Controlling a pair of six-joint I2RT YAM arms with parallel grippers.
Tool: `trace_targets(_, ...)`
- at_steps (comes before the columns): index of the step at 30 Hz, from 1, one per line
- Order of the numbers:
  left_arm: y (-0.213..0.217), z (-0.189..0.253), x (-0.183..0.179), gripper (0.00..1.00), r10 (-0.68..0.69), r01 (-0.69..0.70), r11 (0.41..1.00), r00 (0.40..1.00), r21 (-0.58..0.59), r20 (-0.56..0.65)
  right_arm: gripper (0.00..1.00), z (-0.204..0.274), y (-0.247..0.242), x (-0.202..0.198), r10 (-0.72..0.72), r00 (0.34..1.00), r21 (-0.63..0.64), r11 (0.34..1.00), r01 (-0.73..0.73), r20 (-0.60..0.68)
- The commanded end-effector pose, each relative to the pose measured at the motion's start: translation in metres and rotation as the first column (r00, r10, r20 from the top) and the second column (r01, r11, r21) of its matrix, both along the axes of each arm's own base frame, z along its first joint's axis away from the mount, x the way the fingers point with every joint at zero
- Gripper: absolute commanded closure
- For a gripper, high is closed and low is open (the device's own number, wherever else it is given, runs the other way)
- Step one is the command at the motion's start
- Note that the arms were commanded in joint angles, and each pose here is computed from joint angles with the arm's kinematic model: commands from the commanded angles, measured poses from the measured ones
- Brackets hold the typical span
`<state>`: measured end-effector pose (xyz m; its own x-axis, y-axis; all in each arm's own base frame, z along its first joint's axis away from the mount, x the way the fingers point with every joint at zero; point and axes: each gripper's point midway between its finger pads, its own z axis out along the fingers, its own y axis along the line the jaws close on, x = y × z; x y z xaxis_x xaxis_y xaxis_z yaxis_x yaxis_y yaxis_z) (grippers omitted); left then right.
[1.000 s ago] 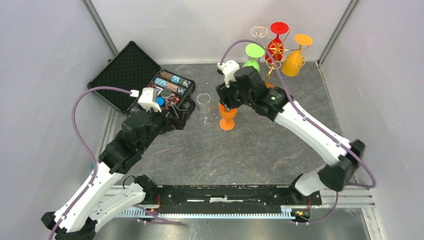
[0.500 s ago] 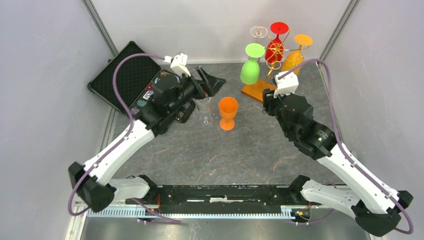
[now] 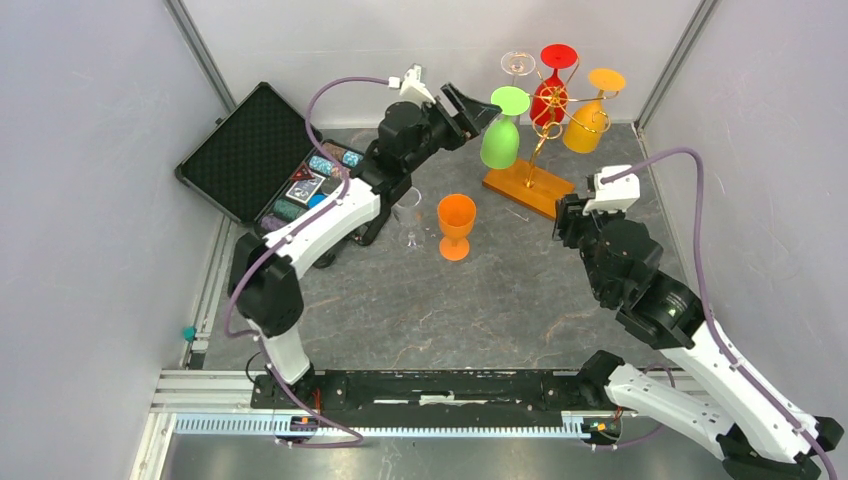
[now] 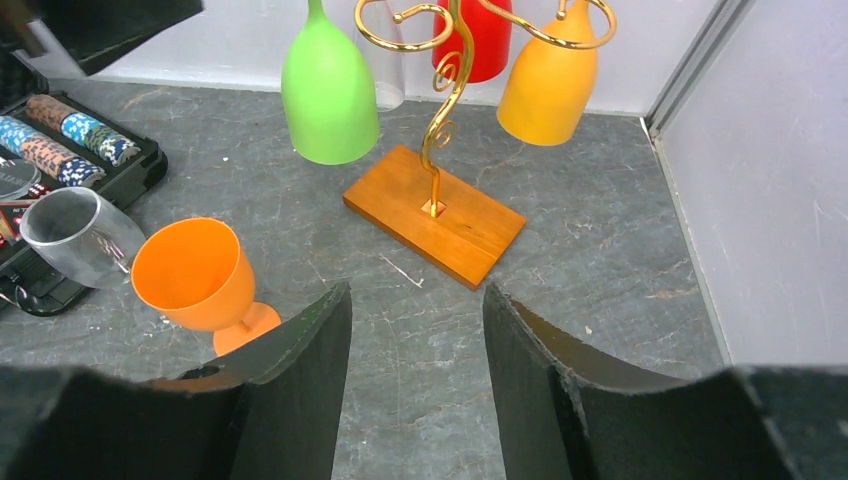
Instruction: Take the wine glass off the wine glass rack
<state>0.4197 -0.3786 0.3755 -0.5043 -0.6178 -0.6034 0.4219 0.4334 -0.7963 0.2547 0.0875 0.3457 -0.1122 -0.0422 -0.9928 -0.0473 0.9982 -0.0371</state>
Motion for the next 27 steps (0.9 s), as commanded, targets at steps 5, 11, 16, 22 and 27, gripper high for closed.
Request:
trace_targets(5, -0.025, 0.031, 0.030, 0.30, -0.007, 0.007, 0.987, 1.000, -0.158, -0.001, 0.46, -0.006, -0.006, -0.010, 0.002, 1.000, 0.063, 0.998, -0.002, 0.005)
trace_targets(11, -0.039, 0.019, 0.044, 0.52, -0.028, 0.010, 0.979, 0.996, -0.204, -0.084, 0.47, -0.010, -0.008, -0.013, 0.006, 1.000, 0.071, 0.997, -0.006, 0.006)
trace_targets(16, -0.042, 0.015, 0.047, 0.76, -0.030, 0.001, 0.980, 0.989, -0.201, -0.141, 0.48, -0.009, -0.012, -0.015, -0.008, 1.000, 0.072, 0.997, 0.007, 0.014)
trace_targets(22, -0.037, 0.017, 0.043, 0.91, -0.021, -0.014, 0.978, 0.986, -0.210, -0.165, 0.49, -0.008, -0.018, -0.016, -0.027, 0.999, 0.075, 0.997, 0.025, 0.030)
trace_targets(27, -0.032, 0.026, 0.040, 0.95, -0.012, -0.026, 0.974, 0.986, -0.225, -0.164, 0.50, -0.008, -0.018, -0.016, -0.031, 0.999, 0.073, 0.997, 0.028, 0.033)
